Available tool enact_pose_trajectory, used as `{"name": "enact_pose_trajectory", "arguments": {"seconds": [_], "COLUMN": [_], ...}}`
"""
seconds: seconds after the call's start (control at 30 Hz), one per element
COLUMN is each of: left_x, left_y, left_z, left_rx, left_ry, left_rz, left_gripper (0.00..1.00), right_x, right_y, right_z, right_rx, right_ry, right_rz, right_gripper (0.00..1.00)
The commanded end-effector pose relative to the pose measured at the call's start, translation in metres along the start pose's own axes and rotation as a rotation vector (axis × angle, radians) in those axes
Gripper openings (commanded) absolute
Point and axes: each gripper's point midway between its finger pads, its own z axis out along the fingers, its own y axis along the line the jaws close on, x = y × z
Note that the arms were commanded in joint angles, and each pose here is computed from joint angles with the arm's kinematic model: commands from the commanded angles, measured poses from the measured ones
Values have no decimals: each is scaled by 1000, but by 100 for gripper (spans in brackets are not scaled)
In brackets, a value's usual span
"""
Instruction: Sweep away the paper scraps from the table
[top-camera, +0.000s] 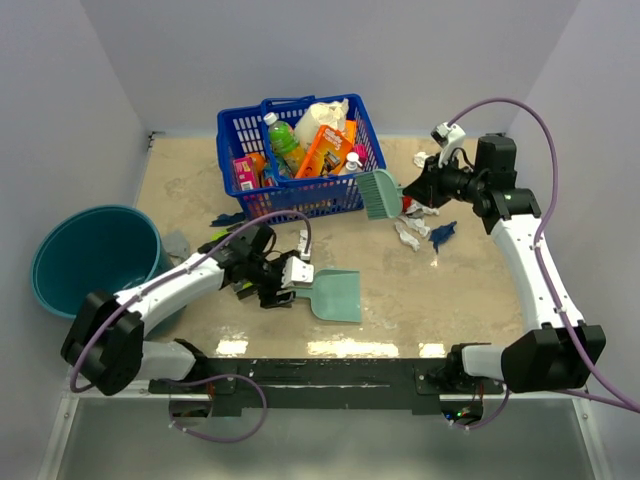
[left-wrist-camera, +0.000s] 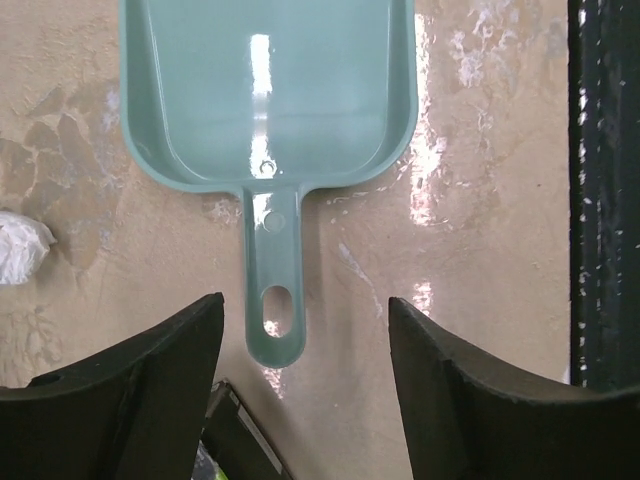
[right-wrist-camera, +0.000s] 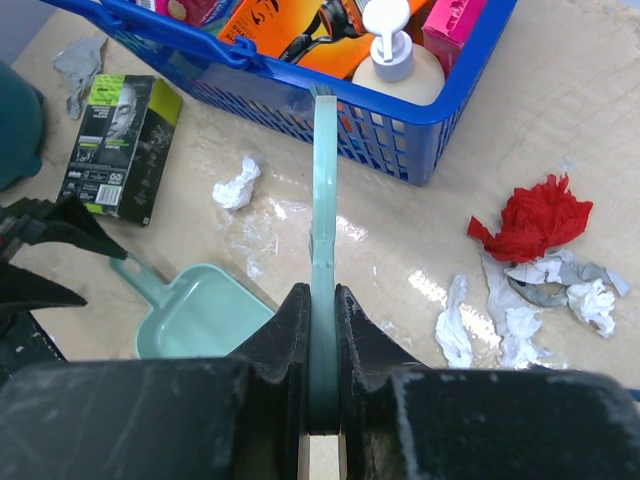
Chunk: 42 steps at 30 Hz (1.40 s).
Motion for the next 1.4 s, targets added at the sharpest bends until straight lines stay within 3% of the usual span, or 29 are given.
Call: {"name": "enact_pose_trajectory", "arguments": {"seconds": [0.0,0.5,0.83,1.17,1.3,1.37], "left_x": [-8,18,19,15,17,15], "left_y": [22,16,18,0,1,5], "left_z": [7,24,31,36,37,36], "left_rx": [4,87,85,92,80,58], "left_ry": [-73,-70,-74,-125,-115,-117], "left_rz": [130,159,109,26,4,0], "left_gripper": [71,63,43,43,36,37], "right_x": [-21,-21,-21,-17,-18,-16], "right_y": [13,12,9,6,5,5], "right_z": [-11,-14,-14,-11,-10,-10], "right_rx": [-41,-25,-17,-15,-15,-11], "right_ry": [-67,-73,-70,-66,-66,-62], "right_rz": [-59,-59,-50,-38,-37,-35], "right_gripper": [0,0,0,0,0,0]}}
